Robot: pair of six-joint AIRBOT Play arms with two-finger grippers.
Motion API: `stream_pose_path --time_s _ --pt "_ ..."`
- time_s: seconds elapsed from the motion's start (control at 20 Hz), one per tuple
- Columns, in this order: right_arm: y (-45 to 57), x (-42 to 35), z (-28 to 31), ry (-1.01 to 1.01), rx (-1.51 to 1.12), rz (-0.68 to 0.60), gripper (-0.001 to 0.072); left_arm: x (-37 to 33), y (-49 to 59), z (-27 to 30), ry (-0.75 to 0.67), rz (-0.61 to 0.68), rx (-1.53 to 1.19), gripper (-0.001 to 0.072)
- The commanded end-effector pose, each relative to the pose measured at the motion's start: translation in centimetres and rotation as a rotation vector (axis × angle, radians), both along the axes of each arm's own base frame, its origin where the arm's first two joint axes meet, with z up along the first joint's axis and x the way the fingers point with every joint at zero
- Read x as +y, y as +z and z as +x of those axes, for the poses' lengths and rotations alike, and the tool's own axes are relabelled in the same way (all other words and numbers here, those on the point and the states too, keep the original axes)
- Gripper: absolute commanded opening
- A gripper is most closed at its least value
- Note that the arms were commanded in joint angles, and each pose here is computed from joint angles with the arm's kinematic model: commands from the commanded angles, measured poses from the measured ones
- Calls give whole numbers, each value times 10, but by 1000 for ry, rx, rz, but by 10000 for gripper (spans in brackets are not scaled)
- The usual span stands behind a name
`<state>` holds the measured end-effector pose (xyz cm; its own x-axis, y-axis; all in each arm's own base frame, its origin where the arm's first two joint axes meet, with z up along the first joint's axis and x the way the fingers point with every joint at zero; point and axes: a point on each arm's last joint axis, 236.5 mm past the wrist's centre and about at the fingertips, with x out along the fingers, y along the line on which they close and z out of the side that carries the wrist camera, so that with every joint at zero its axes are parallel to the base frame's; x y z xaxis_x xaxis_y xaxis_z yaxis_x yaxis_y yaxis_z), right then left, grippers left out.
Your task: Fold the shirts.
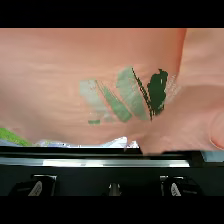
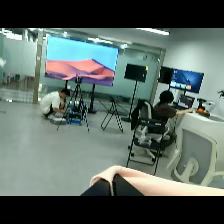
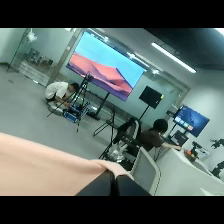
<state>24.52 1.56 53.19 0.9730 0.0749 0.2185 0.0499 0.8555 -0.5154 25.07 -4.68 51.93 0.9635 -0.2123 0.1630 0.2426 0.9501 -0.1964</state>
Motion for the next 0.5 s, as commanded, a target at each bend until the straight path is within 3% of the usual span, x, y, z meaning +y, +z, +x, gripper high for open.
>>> stream_pose_path --time_s 0.0,0.15,0.3,0.45 --pt "-57 -6 49 -1 228 -6 19 4 -74 49 -12 35 244 30" --pt "-171 -9 117 42 638 5 19 14 -190 115 -31 96 526 30" --pt "-301 -18 191 69 993 51 18 26 -312 172 -38 47 785 30" --pt "-405 -17 269 69 1116 244 18 30 -426 216 -48 7 1010 30"
